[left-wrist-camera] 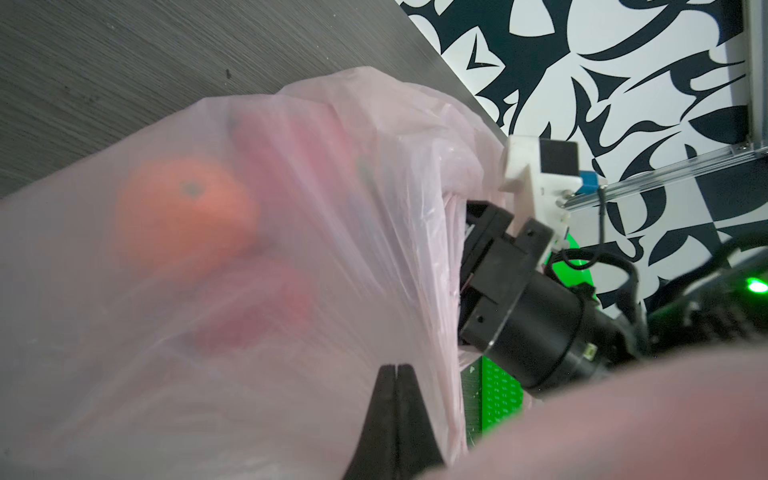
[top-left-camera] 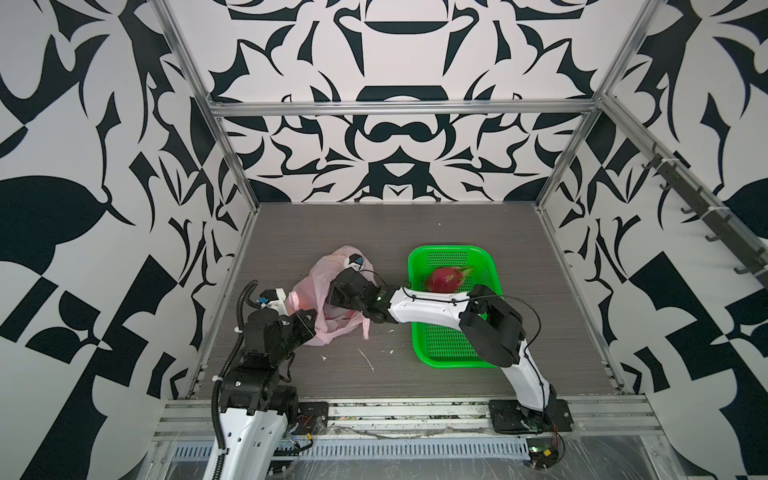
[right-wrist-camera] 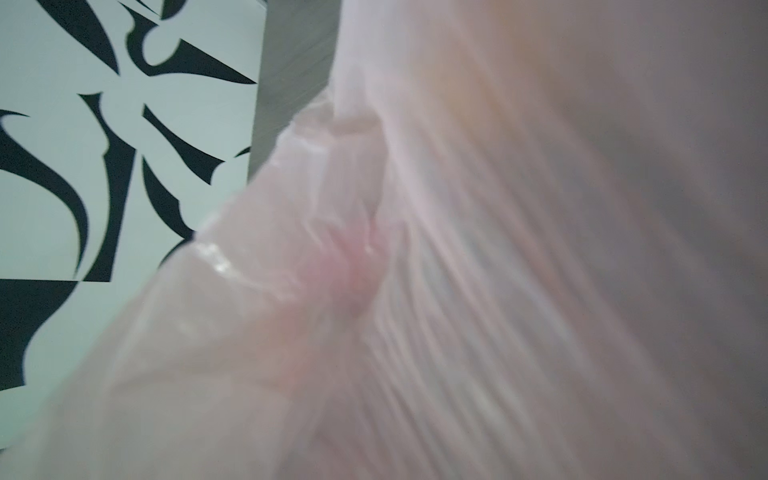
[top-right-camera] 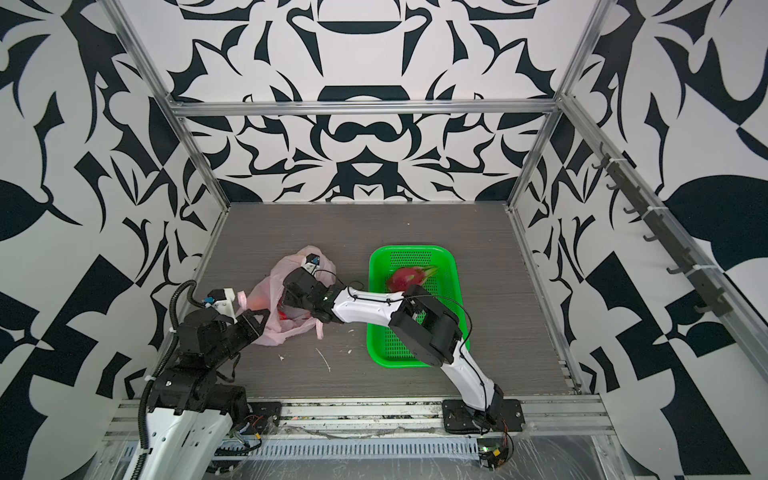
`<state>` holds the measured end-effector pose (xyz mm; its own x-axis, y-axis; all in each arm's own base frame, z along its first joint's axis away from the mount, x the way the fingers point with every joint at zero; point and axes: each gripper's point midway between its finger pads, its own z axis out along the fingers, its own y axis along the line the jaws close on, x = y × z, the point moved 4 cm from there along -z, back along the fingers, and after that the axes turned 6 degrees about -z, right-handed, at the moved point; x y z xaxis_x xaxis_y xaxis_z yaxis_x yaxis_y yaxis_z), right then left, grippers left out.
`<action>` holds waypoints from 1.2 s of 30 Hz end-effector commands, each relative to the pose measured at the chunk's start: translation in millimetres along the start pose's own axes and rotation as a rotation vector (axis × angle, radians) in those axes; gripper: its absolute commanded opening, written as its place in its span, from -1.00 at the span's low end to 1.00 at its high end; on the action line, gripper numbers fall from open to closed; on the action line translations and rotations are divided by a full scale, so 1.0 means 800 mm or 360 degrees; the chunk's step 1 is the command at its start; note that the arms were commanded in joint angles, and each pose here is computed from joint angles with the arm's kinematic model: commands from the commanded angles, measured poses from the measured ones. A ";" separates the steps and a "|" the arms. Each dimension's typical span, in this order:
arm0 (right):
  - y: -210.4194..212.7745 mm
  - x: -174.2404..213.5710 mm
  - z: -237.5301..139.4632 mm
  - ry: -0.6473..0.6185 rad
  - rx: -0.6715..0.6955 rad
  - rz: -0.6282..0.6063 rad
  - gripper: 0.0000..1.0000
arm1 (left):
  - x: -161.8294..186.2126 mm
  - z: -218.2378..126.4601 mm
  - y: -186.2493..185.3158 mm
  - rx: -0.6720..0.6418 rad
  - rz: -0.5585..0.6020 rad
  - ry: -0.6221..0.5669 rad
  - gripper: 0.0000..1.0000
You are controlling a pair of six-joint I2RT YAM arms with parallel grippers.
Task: Untie the knot of the plastic bag and take out the fruit
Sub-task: 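Push the right gripper into the pink bag opening beside the left gripper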
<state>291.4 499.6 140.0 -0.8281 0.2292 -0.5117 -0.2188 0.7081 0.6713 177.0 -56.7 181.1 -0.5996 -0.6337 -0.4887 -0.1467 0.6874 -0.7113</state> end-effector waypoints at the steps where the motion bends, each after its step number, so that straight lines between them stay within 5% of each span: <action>1: 0.023 -0.022 -0.001 -0.0100 -0.0157 0.0016 -0.16 | 0.001 0.002 0.005 -0.0013 0.0024 -0.0018 -1.00; 36: 0.017 -0.045 0.022 -0.0119 -0.0251 0.0051 -0.44 | 0.000 0.007 -0.006 0.0065 0.0077 0.0007 -1.00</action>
<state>319.3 505.8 133.2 -0.8217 0.2681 -0.5029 -0.2417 0.6352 0.7336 182.1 -59.3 182.0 -0.6064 -0.6067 -0.5140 -0.1088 0.7036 -0.7022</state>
